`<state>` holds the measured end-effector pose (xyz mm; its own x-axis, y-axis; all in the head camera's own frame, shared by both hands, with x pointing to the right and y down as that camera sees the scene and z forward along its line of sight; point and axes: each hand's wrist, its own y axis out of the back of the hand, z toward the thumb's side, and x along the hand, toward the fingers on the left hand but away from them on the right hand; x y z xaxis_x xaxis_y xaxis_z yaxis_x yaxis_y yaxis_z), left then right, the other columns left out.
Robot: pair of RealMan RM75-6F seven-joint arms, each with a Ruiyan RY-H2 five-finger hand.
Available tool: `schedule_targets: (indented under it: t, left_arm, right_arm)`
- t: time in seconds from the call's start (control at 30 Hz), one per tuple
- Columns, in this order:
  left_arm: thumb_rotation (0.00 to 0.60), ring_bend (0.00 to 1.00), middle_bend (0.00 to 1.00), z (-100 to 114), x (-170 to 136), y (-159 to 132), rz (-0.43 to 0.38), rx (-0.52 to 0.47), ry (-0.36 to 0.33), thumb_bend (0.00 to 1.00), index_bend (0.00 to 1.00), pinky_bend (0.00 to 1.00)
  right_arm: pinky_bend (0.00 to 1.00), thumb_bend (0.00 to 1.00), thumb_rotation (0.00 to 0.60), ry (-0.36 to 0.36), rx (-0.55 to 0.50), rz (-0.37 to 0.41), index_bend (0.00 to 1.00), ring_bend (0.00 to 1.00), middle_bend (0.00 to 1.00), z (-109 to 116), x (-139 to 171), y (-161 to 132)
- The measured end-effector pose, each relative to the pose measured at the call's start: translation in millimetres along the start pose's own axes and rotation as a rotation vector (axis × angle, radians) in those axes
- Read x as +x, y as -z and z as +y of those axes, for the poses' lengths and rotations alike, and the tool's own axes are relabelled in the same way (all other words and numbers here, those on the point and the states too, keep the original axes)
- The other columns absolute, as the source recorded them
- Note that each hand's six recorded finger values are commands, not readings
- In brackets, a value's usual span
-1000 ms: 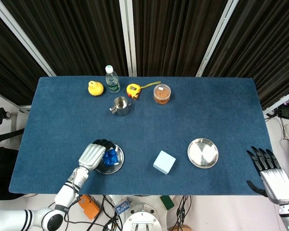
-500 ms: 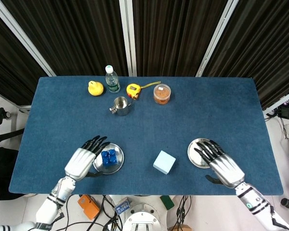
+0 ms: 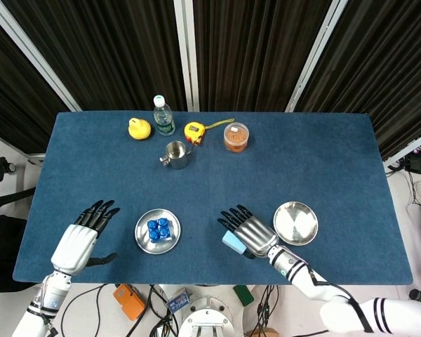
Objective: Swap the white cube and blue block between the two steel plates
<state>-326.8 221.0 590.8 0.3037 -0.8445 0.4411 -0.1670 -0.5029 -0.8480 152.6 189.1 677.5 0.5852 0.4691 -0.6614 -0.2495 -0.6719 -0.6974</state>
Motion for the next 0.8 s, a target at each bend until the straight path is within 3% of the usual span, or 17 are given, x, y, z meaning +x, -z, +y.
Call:
schedule_targets:
  t: [0.07,0.13,0.2,0.27,0.4,0.57,0.8]
  left_arm:
    - [0.6,0.0,0.04,1.7,-0.3,2.0,0.004,-0.004,-0.007,0.0,0.11,0.16]
    - [0.6,0.0,0.04,2.4,0.0,3.4,0.008,-0.01,-0.01,0.0,0.11,0.16]
    - [0.6,0.0,0.04,3.1,0.2,5.3,0.013,-0.017,-0.014,0.0,0.11,0.16]
    - [0.6,0.0,0.04,3.8,0.2,6.6,0.017,-0.022,-0.017,0.0,0.11,0.16]
    - [0.6,0.0,0.04,6.8,0.7,7.0,0.016,-0.026,-0.026,0.0,0.11,0.16]
    - [0.6,0.0,0.04,12.5,-2.4,7.1,0.01,-0.027,-0.045,0.0,0.11,0.16]
    - [0.6,0.0,0.04,13.2,-6.4,11.5,0.008,-0.03,-0.051,0.0,0.11,0.16]
  right_arm:
    - [0.09,0.38,0.6,-0.025,0.003,0.0,0.16,0.14,0.21,-1.8,-8.6,-5.4]
    - [0.34,0.38,0.6,-0.035,-0.003,0.008,0.46,0.39,0.41,-1.0,-15.3,-10.7]
    - [0.5,0.38,0.6,-0.031,-0.013,0.01,0.65,0.55,0.56,1.0,-18.8,-13.0]
    - [0.56,0.38,0.6,-0.011,-0.014,0.001,0.73,0.61,0.62,3.6,-18.6,-10.7]
    - [0.59,0.38,0.6,0.065,-0.022,-0.027,0.78,0.65,0.66,15.9,-14.7,-2.1]
    - [0.59,0.38,0.6,0.152,-0.018,-0.106,0.76,0.66,0.67,33.4,1.7,31.6]
    - [0.56,0.38,0.6,0.112,0.015,-0.269,0.68,0.6,0.67,19.0,30.8,102.5]
